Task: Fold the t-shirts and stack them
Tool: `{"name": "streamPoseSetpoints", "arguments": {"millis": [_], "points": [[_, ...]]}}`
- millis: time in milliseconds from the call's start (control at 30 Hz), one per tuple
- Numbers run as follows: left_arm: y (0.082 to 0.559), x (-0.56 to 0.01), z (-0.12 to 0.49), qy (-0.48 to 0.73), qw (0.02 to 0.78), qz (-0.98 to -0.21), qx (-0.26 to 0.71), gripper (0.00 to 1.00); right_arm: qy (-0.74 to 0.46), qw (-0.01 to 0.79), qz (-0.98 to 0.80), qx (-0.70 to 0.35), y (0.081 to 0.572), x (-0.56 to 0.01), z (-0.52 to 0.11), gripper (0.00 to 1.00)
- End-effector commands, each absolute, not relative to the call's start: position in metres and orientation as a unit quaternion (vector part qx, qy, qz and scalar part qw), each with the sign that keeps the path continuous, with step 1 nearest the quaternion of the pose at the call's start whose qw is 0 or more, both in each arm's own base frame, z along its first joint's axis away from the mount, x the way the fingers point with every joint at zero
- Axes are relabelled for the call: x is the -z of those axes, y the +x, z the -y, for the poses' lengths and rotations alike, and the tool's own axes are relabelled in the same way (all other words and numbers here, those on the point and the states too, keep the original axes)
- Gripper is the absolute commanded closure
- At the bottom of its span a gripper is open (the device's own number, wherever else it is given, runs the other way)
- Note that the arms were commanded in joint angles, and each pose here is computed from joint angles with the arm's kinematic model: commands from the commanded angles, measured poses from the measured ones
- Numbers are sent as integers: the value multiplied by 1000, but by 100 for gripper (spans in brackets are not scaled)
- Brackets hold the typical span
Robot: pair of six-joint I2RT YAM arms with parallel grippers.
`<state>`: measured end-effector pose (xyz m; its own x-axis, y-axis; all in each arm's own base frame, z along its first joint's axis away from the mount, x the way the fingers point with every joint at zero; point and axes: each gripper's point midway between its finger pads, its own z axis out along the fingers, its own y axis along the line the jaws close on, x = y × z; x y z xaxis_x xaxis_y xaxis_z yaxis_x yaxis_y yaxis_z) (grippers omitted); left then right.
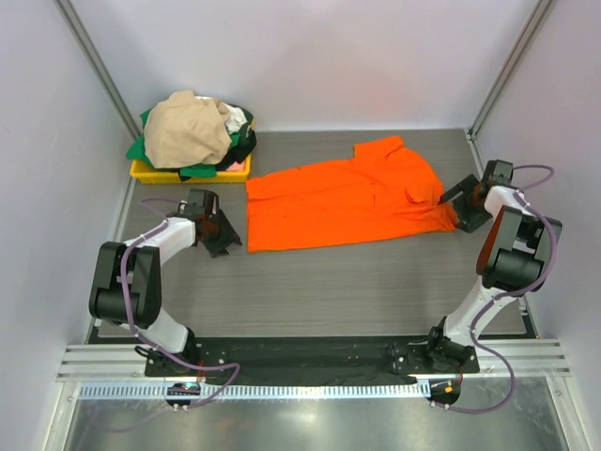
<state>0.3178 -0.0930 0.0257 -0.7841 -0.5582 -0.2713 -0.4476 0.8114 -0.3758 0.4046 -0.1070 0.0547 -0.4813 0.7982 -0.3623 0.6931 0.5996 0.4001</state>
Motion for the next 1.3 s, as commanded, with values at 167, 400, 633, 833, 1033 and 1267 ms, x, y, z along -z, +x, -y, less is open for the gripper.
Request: {"name": "streamPoseSetpoints", "arguments": {"millis": [167, 400, 633, 833, 1033, 1267], "points": [[315, -47, 96, -257, 219, -928, 157, 39, 445, 290, -845, -66, 383, -76, 115, 9], [311, -48, 117, -239, 233, -924, 186, 34, 483, 335, -800, -121, 351, -82, 125, 10], [319, -38, 128, -240, 230, -922, 200, 34, 467, 338, -801, -165, 352, -71, 108, 20], [326, -25, 143, -237, 224, -920, 217, 33, 465, 324, -805, -174, 362, -52, 104, 32], [330, -14, 156, -231, 214, -924, 219, 34, 460, 315, -813, -167, 374, -36, 103, 45], [333, -13, 166, -216, 211, -926, 227, 89, 453, 313, -816, -174, 380, -27, 103, 77]]}}
